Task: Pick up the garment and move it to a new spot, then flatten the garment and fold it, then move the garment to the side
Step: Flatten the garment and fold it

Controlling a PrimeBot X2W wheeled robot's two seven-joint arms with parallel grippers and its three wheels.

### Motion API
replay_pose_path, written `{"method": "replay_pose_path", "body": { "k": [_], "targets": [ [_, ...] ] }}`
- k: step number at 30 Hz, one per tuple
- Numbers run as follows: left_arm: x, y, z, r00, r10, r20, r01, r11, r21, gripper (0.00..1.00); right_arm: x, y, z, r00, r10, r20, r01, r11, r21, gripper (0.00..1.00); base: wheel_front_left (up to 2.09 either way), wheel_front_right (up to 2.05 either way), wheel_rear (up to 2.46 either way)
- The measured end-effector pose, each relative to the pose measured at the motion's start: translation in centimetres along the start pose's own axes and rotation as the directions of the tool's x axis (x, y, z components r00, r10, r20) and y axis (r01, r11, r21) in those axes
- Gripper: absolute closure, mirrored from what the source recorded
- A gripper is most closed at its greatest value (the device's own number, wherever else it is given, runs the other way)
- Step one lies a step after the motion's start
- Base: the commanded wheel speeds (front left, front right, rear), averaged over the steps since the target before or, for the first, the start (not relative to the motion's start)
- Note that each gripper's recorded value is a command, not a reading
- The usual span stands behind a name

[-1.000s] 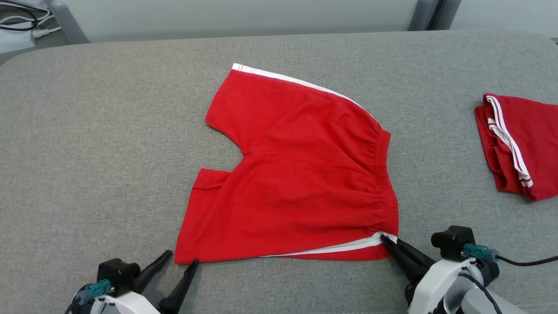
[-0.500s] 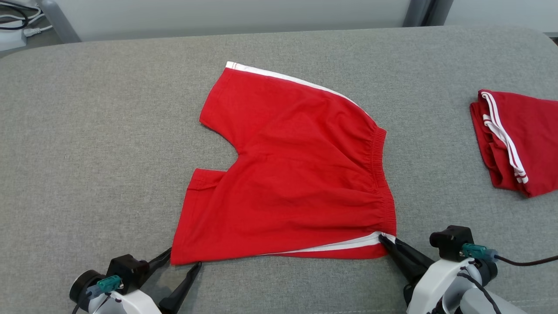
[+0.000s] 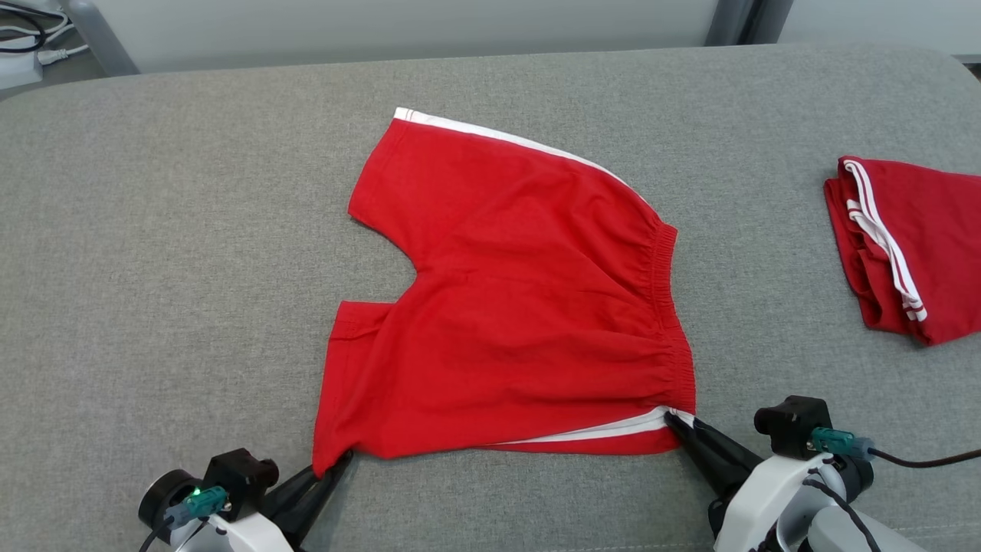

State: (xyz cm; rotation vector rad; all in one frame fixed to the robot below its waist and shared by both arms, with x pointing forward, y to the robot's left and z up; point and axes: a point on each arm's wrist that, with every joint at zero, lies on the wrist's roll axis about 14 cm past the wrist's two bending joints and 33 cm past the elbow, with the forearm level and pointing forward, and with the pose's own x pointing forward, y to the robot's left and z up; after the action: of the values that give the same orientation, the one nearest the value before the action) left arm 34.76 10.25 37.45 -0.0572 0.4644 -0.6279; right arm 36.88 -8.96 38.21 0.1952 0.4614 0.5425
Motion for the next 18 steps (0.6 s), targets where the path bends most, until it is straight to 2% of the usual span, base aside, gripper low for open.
{"method": "replay_pose_path", "body": {
  "k": [6, 11, 18],
  "targets": [
    [-0.8, -0.9, -1.3, 0.998, -0.037, -0.046, 0.035, 0.999, -0.031, 1.0, 0.2, 0.4, 0.3, 1.0, 0.029, -0.005, -0.029, 0.999, -0.026, 1.0, 0.0, 0.0, 0.0],
    [-2.2, -2.0, -2.4, 0.988, -0.108, -0.111, 0.099, 0.992, -0.083, 1.0, -0.1, 1.5, 0.6, 0.995, 0.095, -0.027, -0.096, 0.995, -0.037, 1.0, 0.0, 0.0, 0.0],
    [-3.6, -1.9, -2.4, 0.965, -0.163, -0.204, 0.142, 0.983, -0.115, 1.0, -1.3, 1.8, 0.5, 0.982, 0.146, -0.117, -0.152, 0.987, -0.044, 1.0, 0.0, 0.0, 0.0]
  ]
}}
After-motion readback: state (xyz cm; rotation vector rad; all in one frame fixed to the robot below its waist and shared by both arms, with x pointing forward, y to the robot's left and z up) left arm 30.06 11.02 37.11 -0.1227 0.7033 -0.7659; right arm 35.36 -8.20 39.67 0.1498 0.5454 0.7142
